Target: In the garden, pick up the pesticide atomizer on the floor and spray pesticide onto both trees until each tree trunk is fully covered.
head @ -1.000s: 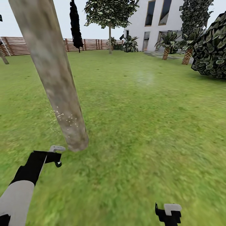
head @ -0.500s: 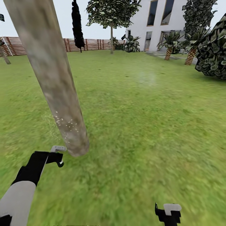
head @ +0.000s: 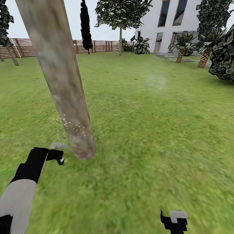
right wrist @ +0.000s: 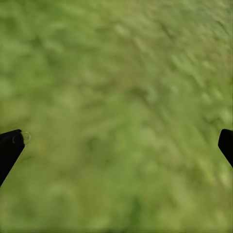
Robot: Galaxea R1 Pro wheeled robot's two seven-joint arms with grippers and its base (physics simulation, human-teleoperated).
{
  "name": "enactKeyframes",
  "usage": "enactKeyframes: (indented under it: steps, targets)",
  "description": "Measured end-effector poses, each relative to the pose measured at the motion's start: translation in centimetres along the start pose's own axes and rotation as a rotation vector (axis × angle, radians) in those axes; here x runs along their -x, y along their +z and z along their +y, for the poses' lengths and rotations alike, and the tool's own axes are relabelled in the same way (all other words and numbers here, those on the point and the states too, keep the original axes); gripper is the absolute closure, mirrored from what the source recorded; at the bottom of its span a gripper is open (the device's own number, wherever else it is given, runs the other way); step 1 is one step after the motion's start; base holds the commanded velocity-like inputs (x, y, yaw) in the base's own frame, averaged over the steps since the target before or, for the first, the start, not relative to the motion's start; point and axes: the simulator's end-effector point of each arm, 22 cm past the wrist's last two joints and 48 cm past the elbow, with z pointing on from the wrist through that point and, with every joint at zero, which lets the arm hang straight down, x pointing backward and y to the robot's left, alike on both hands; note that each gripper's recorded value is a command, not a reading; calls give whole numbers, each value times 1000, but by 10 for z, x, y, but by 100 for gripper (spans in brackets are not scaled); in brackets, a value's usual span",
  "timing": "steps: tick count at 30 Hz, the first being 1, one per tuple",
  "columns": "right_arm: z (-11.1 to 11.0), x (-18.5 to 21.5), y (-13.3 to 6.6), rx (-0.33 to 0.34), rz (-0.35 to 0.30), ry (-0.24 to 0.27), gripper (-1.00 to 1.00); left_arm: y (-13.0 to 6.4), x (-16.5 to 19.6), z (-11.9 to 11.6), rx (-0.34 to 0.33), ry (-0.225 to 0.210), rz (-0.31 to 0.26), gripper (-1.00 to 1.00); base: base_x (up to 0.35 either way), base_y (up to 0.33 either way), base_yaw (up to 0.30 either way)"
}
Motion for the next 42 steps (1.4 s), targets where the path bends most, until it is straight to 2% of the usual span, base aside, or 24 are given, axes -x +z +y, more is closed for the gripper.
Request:
enactKeyframes:
  steps: [1,2,3,5,8,9,11,23,27,29,31,32,34,36,40,42]
  targets:
    - [0,0,0,0,0,0,-100,-3,1,18,17,0,7,100,0,0,0]
    - [0,0,0,0,0,0,-100,-4,-1,22,-5,-7,17,100,0,0,0]
    - [0,0,0,0,0,0,-100,-4,-4,21,-40,-3,29,100,0,0,0]
    - [1,0,0,1,0,0,-100,-4,-8,18,-53,24,39,100,0,0,0]
    - [0,0,0,0,1,1,-100,-7,2,8,-63,27,12,100,0,-115,0]
    - [0,0,0,0,0,0,-100,-11,19,-3,-54,31,-29,100,0,-250,17]
    - [0,0,0,0,0,0,-100,-14,29,-7,-32,37,-52,100,0,-266,181]
    - [1,0,0,1,0,1,-100,-14,32,-11,-26,40,-59,100,-17,-273,274]
    - [1,0,0,1,1,0,-100,-16,39,0,17,35,-71,100,-86,-273,80]
    - [-1,-1,0,-1,2,0,-100,-19,47,-3,15,33,-84,100,-12,-273,2]
    - [-1,-1,0,-2,2,0,-100,-31,67,-6,22,41,-134,100,15,-273,0]
    - [-1,-1,0,-2,2,0,-100,-33,71,-7,24,42,-142,100,62,-273,0]
    - [-2,-1,0,-3,2,0,-100,-41,82,-17,13,21,-123,100,80,-273,0]
    - [-2,-1,0,-3,1,0,-100,-51,105,-30,6,47,-114,100,61,-273,0]
    - [-1,0,0,-3,1,0,-100,-64,123,-24,25,40,-118,100,-80,-264,0]
    - [-1,0,0,-3,1,1,-100,-70,129,-19,36,38,-138,100,-201,-236,0]
